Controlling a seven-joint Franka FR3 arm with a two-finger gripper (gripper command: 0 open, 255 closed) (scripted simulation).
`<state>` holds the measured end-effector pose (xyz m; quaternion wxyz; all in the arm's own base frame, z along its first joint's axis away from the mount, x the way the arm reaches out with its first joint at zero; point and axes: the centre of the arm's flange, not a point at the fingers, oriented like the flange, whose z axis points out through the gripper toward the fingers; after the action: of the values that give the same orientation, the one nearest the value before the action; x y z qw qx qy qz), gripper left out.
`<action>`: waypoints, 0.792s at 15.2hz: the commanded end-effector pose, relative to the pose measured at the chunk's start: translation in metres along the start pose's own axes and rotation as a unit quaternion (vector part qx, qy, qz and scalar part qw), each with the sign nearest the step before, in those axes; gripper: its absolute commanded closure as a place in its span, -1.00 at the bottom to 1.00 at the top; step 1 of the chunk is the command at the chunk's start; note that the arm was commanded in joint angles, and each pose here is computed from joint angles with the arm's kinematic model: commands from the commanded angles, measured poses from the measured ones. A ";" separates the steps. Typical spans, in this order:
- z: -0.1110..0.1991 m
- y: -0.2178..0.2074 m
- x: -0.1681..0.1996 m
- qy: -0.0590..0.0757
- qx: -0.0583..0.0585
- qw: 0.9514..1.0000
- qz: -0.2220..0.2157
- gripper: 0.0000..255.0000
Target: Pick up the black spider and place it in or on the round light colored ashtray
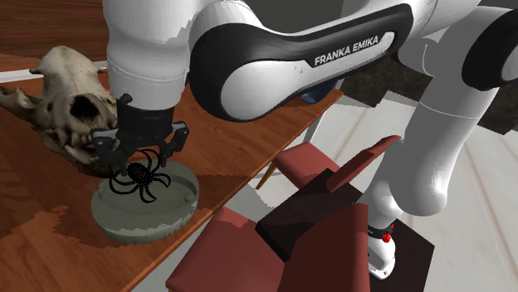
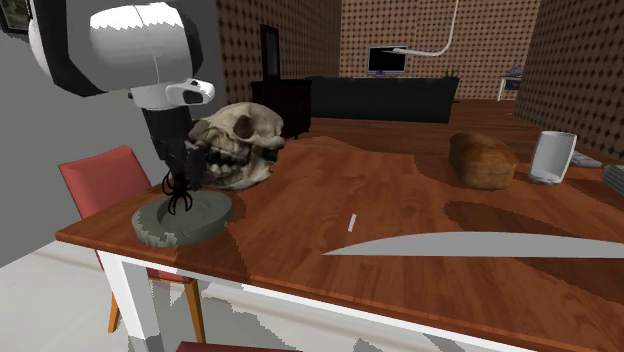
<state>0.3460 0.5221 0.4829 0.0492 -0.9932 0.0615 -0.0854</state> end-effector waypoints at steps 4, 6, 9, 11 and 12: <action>0.036 0.008 0.001 -0.004 -0.009 1.000 0.006 1.00; 0.048 0.009 -0.001 -0.004 -0.009 1.000 0.006 1.00; 0.048 0.009 -0.001 -0.004 -0.009 1.000 0.006 1.00; 0.048 0.009 -0.001 -0.004 -0.009 1.000 0.006 1.00; 0.048 0.009 -0.001 -0.004 -0.009 1.000 0.006 1.00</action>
<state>0.3496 0.5251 0.4517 0.0714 -0.9910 0.0621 -0.0946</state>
